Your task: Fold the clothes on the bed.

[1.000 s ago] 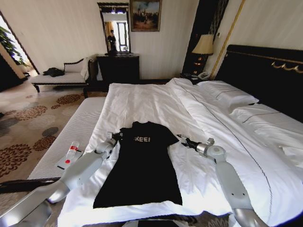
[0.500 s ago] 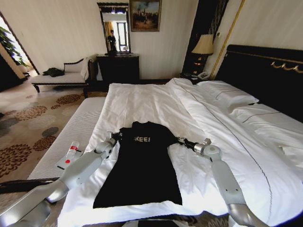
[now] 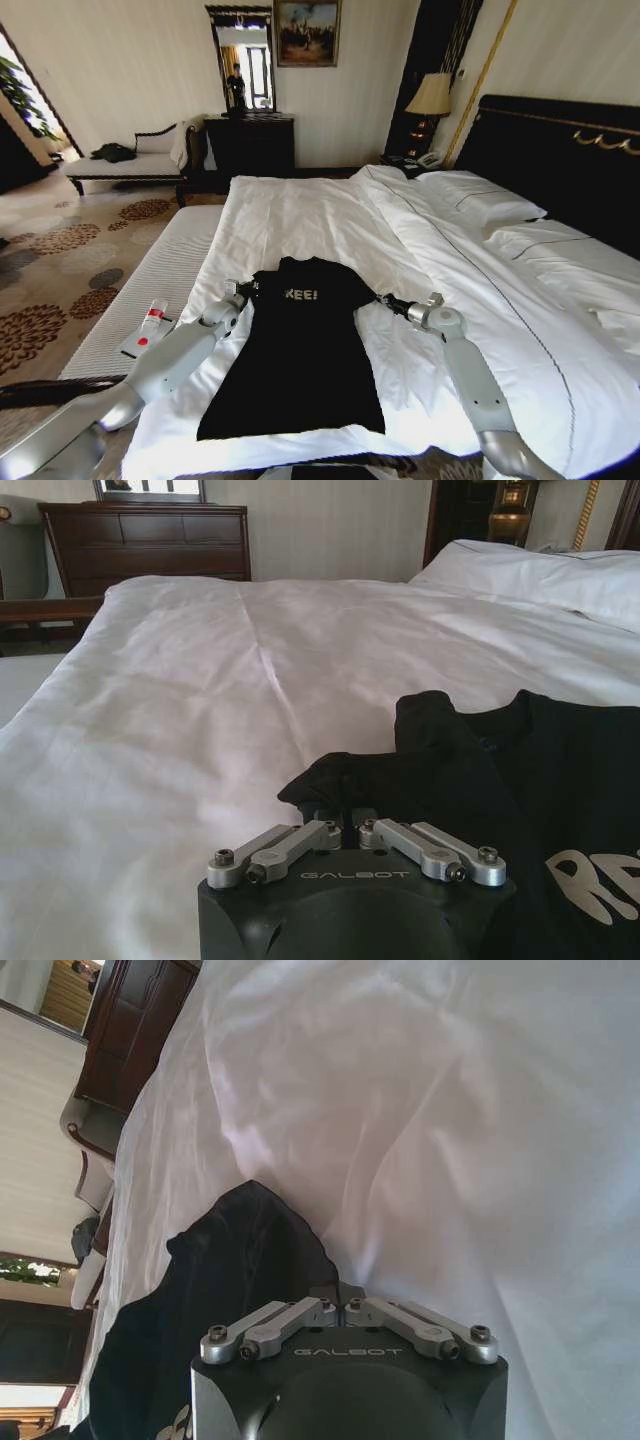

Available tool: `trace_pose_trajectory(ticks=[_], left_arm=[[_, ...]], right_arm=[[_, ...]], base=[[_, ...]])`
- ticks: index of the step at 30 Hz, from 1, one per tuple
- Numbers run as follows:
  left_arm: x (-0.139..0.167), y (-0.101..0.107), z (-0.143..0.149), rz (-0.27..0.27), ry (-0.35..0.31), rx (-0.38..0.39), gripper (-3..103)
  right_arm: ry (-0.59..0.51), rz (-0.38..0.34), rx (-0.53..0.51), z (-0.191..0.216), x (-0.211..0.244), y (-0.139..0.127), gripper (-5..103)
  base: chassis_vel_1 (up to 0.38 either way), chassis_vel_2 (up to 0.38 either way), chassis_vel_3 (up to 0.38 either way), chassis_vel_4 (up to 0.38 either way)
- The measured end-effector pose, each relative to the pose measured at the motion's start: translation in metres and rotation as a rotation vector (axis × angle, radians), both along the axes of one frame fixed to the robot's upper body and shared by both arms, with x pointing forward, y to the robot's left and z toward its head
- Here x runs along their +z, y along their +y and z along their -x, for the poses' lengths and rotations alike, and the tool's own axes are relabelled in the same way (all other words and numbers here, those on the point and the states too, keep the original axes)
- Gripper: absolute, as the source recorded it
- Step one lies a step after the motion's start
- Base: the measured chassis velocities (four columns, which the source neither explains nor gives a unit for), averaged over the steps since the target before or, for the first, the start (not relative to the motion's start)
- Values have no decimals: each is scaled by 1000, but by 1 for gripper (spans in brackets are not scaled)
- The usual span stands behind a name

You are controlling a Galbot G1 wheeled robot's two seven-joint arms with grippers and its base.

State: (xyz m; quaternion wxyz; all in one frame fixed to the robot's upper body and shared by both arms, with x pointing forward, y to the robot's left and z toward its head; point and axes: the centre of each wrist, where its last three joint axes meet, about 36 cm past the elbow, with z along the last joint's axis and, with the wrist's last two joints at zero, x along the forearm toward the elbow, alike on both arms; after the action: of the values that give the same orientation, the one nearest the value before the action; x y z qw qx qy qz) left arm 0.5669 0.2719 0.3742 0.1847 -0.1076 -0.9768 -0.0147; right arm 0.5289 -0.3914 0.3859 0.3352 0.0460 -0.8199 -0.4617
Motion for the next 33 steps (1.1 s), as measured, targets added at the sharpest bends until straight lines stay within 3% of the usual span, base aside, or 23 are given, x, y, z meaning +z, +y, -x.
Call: trace_pose_trajectory(ticks=[8, 12, 26, 28, 29, 30, 32, 33], left_arm=[[2, 4, 2, 1, -5, 5, 3], [4, 8, 4, 0, -7, 9, 3], [4, 23, 5, -1, -14, 35, 3], [3, 28, 4, -4, -16, 44, 3], [2, 31, 2, -7, -17, 47, 3], [1, 33, 1, -11, -17, 49, 3], [1, 36, -1, -16, -18, 49, 3], [2, 39, -5, -25, -17, 43, 3]], right_arm=[[-14, 81, 27, -10, 12, -10, 0], [-24, 162, 65, -21, 18, -11, 0], [-44, 218, 70, -37, 19, -5, -3], [-46, 222, 67, -31, 17, -5, 7], [-46, 228, 66, -27, 16, -5, 7], [-48, 233, 66, -21, 15, -4, 18], [-49, 235, 67, -14, 14, -2, 18], [-48, 236, 71, -2, 11, 1, 29]], base=[[0, 0, 0, 0], [0, 0, 0, 0], [0, 0, 0, 0], [0, 0, 0, 0], [0, 0, 0, 0], [0, 0, 0, 0], [0, 0, 0, 0], [0, 0, 0, 0]])
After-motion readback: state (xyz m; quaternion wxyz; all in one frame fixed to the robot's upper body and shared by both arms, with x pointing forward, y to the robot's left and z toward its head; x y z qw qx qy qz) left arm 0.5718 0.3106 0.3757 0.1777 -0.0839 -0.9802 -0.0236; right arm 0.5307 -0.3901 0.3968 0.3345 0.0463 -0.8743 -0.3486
